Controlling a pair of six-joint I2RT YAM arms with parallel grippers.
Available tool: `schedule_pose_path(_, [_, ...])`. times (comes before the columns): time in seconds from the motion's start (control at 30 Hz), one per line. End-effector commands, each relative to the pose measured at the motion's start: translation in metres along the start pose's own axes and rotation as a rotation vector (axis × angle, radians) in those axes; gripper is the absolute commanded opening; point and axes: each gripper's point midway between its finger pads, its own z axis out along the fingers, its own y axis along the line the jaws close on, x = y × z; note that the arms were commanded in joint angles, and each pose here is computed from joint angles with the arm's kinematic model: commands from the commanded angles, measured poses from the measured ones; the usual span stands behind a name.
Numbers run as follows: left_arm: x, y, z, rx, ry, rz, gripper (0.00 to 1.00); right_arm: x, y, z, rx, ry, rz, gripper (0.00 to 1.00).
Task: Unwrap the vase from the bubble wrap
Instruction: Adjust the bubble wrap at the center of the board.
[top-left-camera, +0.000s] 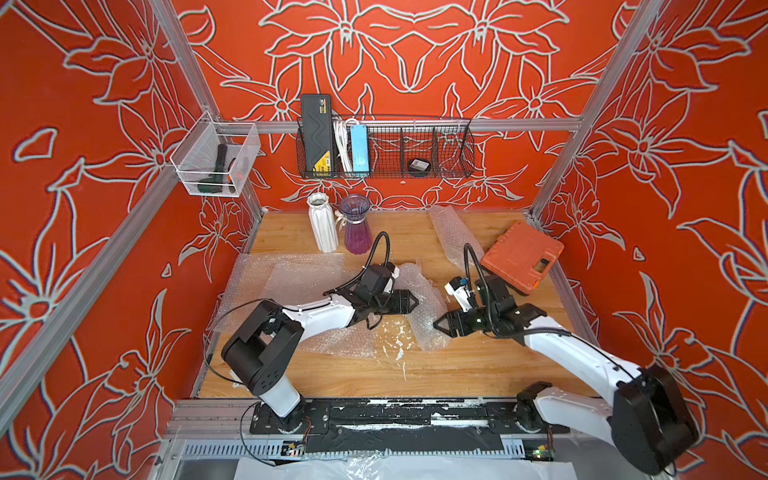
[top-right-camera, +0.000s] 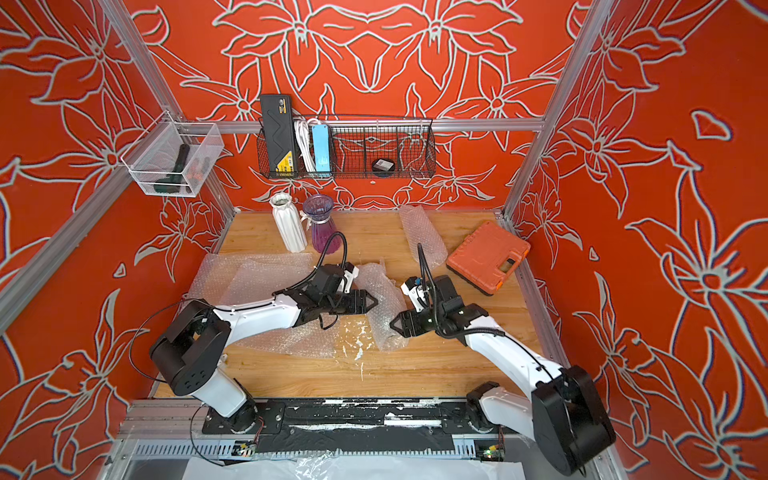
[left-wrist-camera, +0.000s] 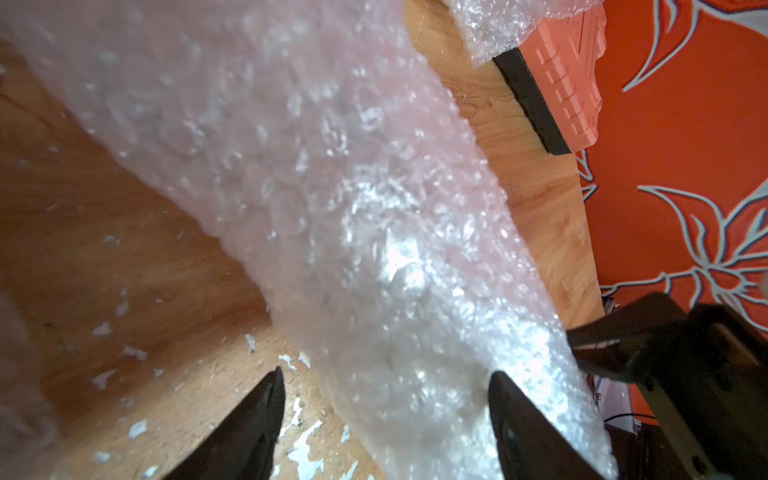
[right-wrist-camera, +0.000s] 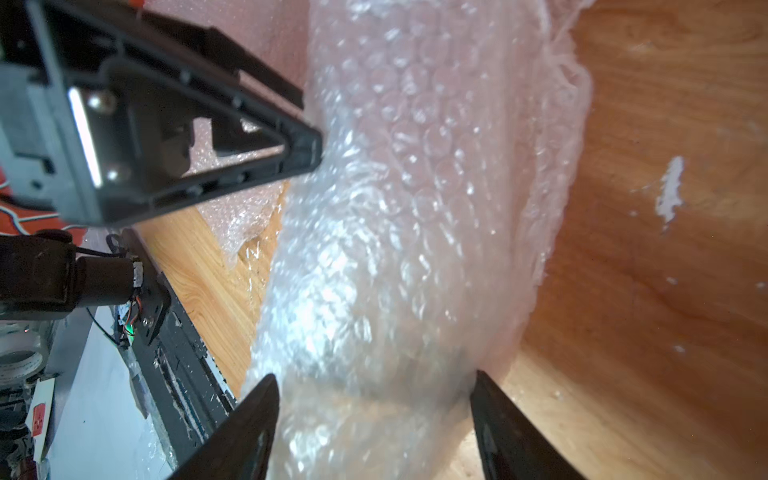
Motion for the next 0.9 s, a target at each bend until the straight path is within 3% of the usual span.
schedule_pose_path(0.0, [-0.002,-0.001,0.004,0.001,0.013,0.035,0.73,0.006,0.005,-0.004,0.013,-0.016,0.020,0.72])
schedule_pose_path(0.13, [-0.002,0.004,0.000,-0.032,0.011,0.042,0.73,0.009,0.001,-0.014,0.057,-0.037,0.020,0.72])
schedule_pose_path(0.3, [-0.009,-0.006,-0.028,-0.088,-0.030,0.122,0.86,0.022,-0.017,-0.031,0.186,-0.064,0.068,0.73])
schedule_pose_path(0.5, [0.024,-0.053,-0.056,-0.070,-0.026,0.212,0.88,0.031,-0.022,-0.033,0.180,-0.118,0.170,0.71])
schedule_pose_path(0.7, [0.071,-0.082,-0.041,-0.003,0.012,0.178,0.88,0.028,-0.024,-0.029,0.176,-0.140,0.189,0.68])
schedule_pose_path(0.87, [0.080,-0.088,-0.024,-0.037,0.010,0.184,0.88,0.027,-0.025,-0.028,0.179,-0.142,0.192,0.61])
